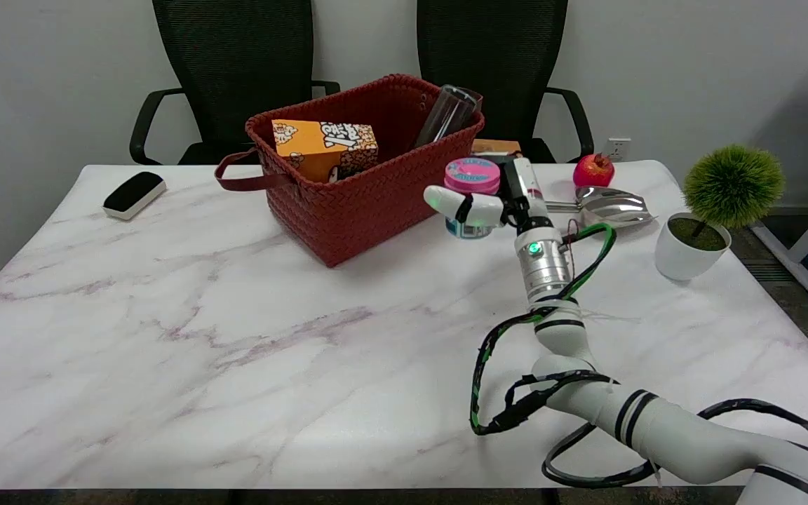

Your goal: Place the pink gum jar into the brown storage basket.

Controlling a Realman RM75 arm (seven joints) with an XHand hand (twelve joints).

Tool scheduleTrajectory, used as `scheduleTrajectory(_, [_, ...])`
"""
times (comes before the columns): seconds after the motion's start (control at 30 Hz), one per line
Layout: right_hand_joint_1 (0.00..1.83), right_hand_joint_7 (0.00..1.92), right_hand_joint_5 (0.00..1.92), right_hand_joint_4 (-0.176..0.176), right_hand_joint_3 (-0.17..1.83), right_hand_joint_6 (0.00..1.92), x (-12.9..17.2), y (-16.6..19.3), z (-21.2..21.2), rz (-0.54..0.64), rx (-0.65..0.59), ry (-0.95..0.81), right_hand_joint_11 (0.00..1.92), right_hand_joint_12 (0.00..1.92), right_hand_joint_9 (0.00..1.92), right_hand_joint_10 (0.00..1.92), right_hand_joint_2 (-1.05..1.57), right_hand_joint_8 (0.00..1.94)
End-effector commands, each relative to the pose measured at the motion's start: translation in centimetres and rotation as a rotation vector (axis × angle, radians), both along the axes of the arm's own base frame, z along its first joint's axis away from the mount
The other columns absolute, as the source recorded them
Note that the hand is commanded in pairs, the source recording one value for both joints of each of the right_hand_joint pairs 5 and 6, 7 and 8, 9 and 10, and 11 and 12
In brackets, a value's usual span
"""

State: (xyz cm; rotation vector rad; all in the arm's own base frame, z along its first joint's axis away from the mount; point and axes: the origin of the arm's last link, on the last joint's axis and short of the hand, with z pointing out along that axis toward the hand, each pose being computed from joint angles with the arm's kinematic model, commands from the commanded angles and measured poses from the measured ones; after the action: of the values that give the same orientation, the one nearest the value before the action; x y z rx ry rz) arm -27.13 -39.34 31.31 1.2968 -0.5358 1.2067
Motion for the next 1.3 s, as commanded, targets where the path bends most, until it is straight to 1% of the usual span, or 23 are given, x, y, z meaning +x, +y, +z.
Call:
scheduleTrajectory(0.03, [1.17, 1.92, 1.80, 0.000, 0.54, 1.80, 8.2, -0.1, -0.9, 0.208, 0.050, 0.172, 1.92, 1.92, 1.92, 1.92, 0.47, 1.92])
scheduleTrajectory(0.2, [1.17, 1.92, 1.78, 0.000, 0.54, 1.78, 11.0, -2.3, -1.6, 0.233, 0.085, 0.194, 1.92, 1.92, 1.92, 1.92, 0.45, 1.92])
scheduleTrajectory(0.3, [1.17, 1.92, 1.78, 0.000, 0.54, 1.78, 12.2, -3.3, -2.0, 0.239, 0.103, 0.198, 1.92, 1.92, 1.92, 1.92, 0.44, 1.92])
scheduleTrajectory(0.53, [1.17, 1.92, 1.77, 0.000, 0.54, 1.77, 16.6, -6.2, -4.1, 0.278, 0.133, 0.246, 1.92, 1.92, 1.92, 1.92, 0.43, 1.92])
scheduleTrajectory(0.67, [1.17, 1.92, 1.76, 0.000, 0.54, 1.76, 17.7, -8.0, -5.5, 0.255, 0.158, 0.260, 1.92, 1.92, 1.92, 1.92, 0.42, 1.92])
scheduleTrajectory(0.83, [1.17, 1.92, 1.74, 0.000, 0.54, 1.74, 18.3, -10.3, -7.5, 0.215, 0.190, 0.255, 1.92, 1.92, 1.92, 1.92, 0.39, 1.92])
scheduleTrajectory(0.93, [1.17, 1.92, 1.74, 0.000, 0.55, 1.74, 18.2, -11.8, -8.3, 0.174, 0.194, 0.257, 1.92, 1.92, 1.92, 1.92, 0.38, 1.92])
scheduleTrajectory(1.13, [1.17, 1.92, 1.73, 0.000, 0.55, 1.73, 15.9, -14.7, -9.1, 0.043, 0.171, 0.249, 1.92, 1.92, 1.92, 1.92, 0.37, 1.92])
scheduleTrajectory(1.3, [1.17, 1.92, 1.73, 0.000, 0.54, 1.73, 14.6, -16.3, -9.1, -0.051, 0.138, 0.255, 1.92, 1.92, 1.92, 1.92, 0.35, 1.92])
